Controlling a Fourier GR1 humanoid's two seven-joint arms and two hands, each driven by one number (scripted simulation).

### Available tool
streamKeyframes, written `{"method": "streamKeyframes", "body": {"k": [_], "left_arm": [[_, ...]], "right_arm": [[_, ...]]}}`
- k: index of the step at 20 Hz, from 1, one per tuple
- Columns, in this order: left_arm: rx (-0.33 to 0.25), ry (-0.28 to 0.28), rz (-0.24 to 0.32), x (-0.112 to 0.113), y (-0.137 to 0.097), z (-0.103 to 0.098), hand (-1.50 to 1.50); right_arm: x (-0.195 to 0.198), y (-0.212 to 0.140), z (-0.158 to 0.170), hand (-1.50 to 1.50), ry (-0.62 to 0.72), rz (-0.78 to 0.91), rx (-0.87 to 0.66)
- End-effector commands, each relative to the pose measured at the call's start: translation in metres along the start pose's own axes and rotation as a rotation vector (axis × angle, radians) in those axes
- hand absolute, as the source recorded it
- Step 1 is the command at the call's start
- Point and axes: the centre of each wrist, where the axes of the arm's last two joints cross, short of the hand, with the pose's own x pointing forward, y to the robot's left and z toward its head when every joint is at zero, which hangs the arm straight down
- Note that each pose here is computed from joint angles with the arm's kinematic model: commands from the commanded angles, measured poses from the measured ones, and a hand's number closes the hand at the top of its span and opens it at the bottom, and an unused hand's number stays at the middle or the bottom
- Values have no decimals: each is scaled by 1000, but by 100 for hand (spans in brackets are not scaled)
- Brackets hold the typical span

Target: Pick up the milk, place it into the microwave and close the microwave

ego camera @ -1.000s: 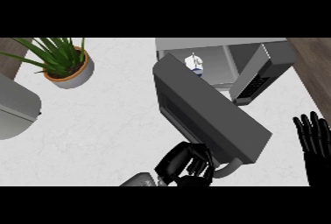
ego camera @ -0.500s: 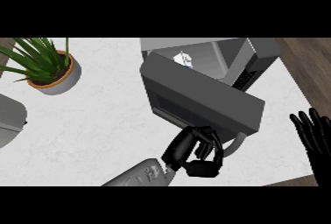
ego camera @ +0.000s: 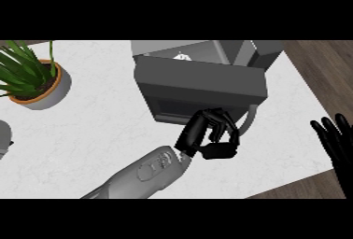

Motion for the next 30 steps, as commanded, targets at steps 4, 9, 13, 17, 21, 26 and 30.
{"method": "streamKeyframes", "body": {"k": [4, 9, 13, 17, 21, 26, 30], "left_arm": [[148, -42, 124, 20, 18, -28, 150], [197, -69, 142, 26, 29, -44, 150], [213, -78, 150, 25, 36, -51, 150], [237, -84, 162, 24, 44, -58, 150], [245, -103, 170, 26, 44, -60, 150], [256, -121, 183, 25, 44, -61, 150], [264, -130, 188, 22, 45, -60, 150]], "right_arm": [[12, 2, -9, -150, -21, -38, 33], [17, -2, -9, -150, -20, -49, 45], [22, -2, -14, -150, -22, -50, 64], [30, -5, -19, -150, -48, -37, 79], [33, -5, -22, -150, -37, -45, 99], [39, -5, -28, -150, -54, -56, 119], [46, -8, -32, -150, -68, -51, 119]]}}
